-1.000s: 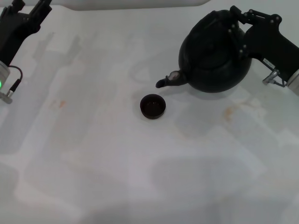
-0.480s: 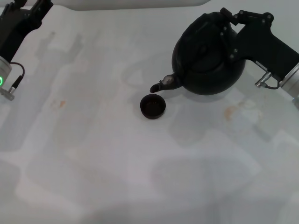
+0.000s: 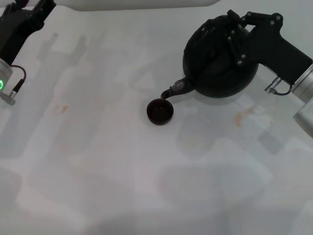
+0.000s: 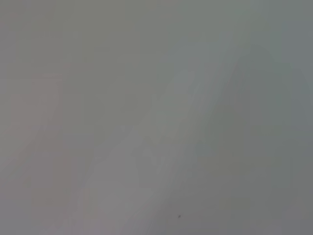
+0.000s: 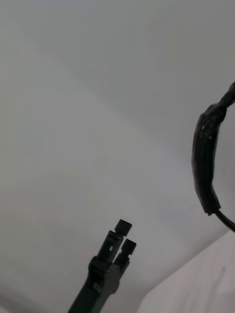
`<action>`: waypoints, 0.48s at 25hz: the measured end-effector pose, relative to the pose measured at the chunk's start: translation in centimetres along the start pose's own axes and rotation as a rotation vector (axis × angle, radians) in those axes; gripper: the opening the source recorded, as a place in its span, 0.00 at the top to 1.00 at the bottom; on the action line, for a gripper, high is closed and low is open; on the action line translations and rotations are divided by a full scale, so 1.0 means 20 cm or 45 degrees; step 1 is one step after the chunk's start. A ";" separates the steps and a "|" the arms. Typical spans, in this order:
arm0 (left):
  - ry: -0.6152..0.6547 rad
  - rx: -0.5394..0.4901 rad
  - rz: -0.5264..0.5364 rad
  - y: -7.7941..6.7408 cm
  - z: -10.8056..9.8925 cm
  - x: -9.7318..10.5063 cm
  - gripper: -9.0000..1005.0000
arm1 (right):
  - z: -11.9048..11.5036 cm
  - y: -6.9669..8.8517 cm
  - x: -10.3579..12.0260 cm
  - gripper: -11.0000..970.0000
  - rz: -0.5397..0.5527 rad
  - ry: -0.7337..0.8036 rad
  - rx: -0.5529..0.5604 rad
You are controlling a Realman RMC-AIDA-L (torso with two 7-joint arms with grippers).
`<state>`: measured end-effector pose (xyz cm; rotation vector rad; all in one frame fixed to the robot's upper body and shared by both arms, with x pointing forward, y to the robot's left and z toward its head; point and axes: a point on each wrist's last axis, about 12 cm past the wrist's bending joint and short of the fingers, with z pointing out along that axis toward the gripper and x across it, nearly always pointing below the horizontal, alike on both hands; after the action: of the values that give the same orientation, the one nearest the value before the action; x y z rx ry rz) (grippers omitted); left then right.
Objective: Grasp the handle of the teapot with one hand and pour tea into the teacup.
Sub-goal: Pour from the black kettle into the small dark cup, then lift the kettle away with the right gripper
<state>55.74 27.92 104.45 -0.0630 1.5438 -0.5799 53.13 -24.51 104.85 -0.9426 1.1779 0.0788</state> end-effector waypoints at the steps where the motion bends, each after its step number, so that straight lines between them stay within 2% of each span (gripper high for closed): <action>1: 0.000 0.000 0.000 0.00 0.00 0.00 0.13 | 0.00 0.00 0.00 0.87 -0.013 0.000 -0.001; 12: 0.002 -0.002 0.000 0.00 0.00 0.00 0.13 | 0.00 0.02 -0.01 0.87 -0.172 -0.008 -0.023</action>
<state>55.75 27.92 104.43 -0.0635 1.5455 -0.5790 52.91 -24.12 104.68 -1.0345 1.1064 -0.0159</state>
